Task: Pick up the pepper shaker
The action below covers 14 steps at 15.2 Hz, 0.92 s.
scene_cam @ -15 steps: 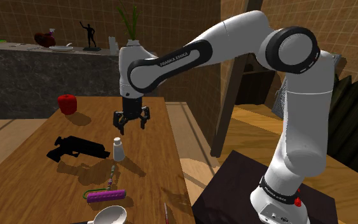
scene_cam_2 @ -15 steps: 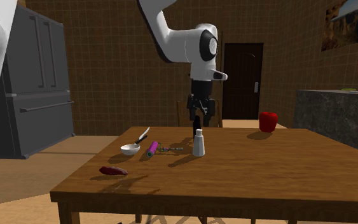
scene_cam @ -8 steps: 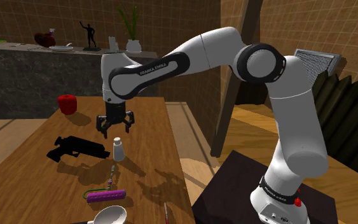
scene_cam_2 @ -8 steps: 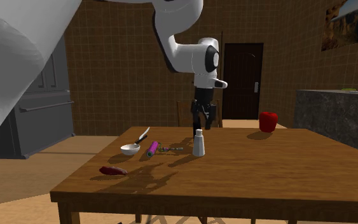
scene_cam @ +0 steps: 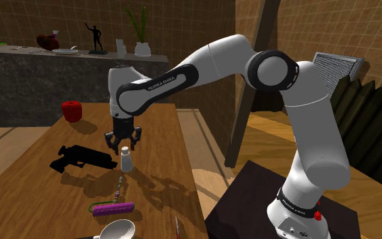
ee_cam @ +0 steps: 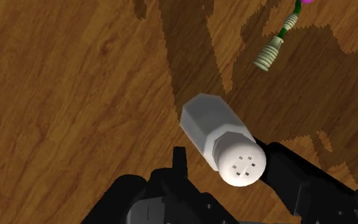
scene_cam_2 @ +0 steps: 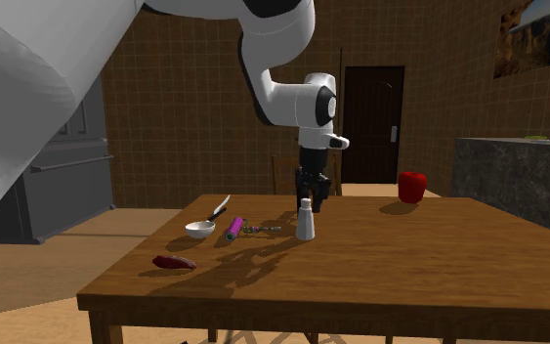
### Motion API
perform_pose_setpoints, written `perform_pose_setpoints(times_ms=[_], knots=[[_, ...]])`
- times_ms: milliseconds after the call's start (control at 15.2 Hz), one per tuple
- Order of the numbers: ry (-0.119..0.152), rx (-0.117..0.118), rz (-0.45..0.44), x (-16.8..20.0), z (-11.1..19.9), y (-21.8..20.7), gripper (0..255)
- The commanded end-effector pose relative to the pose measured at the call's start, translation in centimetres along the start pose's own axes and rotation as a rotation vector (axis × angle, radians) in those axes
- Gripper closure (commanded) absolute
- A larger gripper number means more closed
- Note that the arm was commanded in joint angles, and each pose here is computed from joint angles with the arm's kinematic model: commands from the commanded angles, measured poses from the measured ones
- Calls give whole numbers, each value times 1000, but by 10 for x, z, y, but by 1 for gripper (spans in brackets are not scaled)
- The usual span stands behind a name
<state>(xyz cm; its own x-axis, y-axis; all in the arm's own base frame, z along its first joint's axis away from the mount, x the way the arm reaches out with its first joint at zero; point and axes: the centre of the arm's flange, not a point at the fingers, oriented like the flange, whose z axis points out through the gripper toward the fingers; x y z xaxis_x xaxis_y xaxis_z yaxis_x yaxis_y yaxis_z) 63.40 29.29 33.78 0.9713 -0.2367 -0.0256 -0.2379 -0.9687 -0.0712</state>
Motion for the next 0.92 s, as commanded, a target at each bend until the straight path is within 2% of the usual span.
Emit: perform_pose_setpoints(times_ms=[0,528,858], knots=[[0,0,0,0,1,0,255],[0,0,0,0,1,0,255],[0,0,0,-1,-25,-2,255]])
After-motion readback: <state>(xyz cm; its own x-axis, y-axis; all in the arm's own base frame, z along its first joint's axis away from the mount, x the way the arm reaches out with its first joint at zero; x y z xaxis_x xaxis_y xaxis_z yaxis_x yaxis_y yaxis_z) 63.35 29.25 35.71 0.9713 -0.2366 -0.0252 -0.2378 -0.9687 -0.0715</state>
